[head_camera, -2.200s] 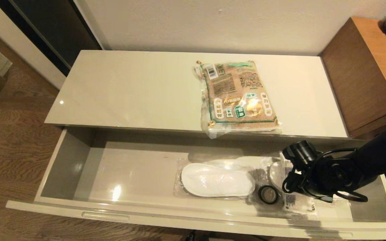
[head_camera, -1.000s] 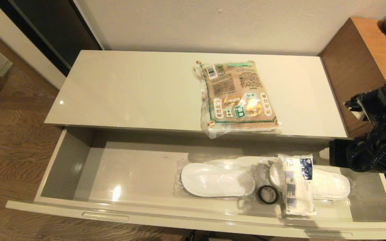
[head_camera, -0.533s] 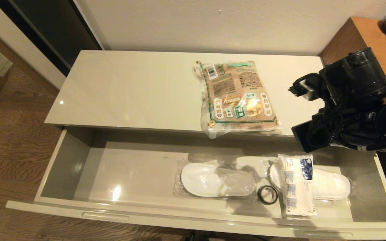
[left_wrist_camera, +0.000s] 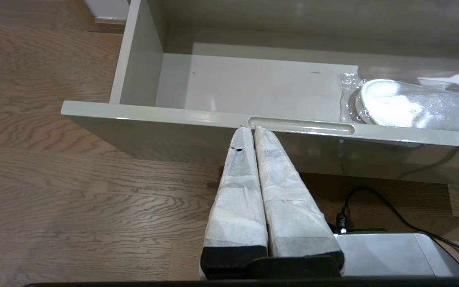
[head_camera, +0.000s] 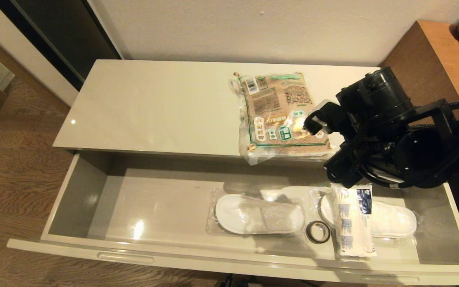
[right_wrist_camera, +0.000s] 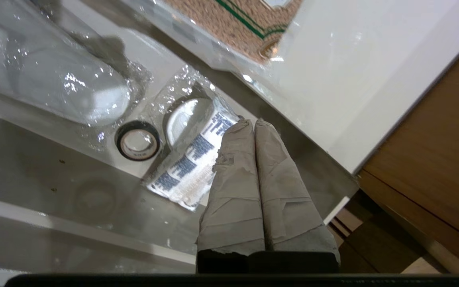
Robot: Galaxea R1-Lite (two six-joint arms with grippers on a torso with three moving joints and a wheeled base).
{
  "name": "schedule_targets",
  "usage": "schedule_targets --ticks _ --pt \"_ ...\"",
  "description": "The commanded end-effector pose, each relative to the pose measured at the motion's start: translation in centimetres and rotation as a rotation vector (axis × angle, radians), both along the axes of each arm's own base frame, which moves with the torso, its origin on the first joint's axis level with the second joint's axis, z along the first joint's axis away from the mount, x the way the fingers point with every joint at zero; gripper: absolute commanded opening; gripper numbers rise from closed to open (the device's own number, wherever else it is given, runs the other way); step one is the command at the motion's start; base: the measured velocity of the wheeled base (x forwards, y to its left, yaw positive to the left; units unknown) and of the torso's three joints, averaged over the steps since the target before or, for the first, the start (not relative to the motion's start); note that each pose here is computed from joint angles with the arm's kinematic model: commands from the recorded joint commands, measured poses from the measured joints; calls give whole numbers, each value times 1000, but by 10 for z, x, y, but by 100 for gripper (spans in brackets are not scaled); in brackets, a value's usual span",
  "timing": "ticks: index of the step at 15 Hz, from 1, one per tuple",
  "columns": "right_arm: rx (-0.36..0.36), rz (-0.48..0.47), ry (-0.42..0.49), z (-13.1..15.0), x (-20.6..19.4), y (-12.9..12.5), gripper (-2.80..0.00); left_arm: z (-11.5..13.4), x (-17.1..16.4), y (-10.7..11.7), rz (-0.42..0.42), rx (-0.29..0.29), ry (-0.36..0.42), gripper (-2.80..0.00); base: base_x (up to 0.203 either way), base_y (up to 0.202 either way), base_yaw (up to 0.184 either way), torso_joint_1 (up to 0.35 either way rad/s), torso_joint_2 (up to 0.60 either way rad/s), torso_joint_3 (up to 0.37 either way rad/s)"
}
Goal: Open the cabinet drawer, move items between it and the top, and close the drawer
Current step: Pick up the solid drinks on the table
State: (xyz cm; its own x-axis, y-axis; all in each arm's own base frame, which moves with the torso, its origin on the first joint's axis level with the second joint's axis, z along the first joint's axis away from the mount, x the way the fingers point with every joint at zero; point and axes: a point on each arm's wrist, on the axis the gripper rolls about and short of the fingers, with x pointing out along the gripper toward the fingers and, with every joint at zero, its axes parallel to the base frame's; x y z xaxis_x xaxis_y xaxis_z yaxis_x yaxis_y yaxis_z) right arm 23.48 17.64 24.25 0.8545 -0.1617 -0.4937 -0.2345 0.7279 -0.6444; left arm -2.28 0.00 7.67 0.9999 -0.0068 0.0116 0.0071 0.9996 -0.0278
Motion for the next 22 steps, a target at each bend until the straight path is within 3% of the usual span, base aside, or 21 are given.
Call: schedule_targets --ticks 1,4,5,7,9,10,12,15,17,22 --pt "6 0 -5 -9 14 13 0 0 0 0 -2 -1 -1 -280 0 0 0 0 0 0" --pt "58 -10 -49 -5 26 23 0 0 0 0 -1 -1 -1 -280 0 0 0 0 0 0" --pt "122 -39 -64 -3 29 25 0 0 0 0 -1 -1 -1 -280 0 0 0 0 0 0" --pt "154 -64 -57 -8 30 25 0 0 0 0 -1 -1 -1 -280 0 0 0 0 0 0" --pt "244 -102 -82 -4 31 26 0 0 0 0 0 -1 -1 -280 0 0 0 0 0 0" --pt "241 -100 -72 -5 27 25 0 0 0 0 -1 -1 -1 -280 0 0 0 0 0 0" --pt "158 -75 -13 -19 16 25 0 0 0 0 -1 -1 -1 -280 0 0 0 0 0 0" --pt "109 -62 13 -31 19 34 0 0 0 0 0 -1 -1 -280 0 0 0 0 0 0" --pt "35 -64 9 -39 24 41 0 0 0 0 -1 0 -1 -280 0 0 0 0 0 0" --pt "82 -70 -40 -32 30 46 0 0 0 0 1 -1 -1 -280 0 0 0 0 0 0"
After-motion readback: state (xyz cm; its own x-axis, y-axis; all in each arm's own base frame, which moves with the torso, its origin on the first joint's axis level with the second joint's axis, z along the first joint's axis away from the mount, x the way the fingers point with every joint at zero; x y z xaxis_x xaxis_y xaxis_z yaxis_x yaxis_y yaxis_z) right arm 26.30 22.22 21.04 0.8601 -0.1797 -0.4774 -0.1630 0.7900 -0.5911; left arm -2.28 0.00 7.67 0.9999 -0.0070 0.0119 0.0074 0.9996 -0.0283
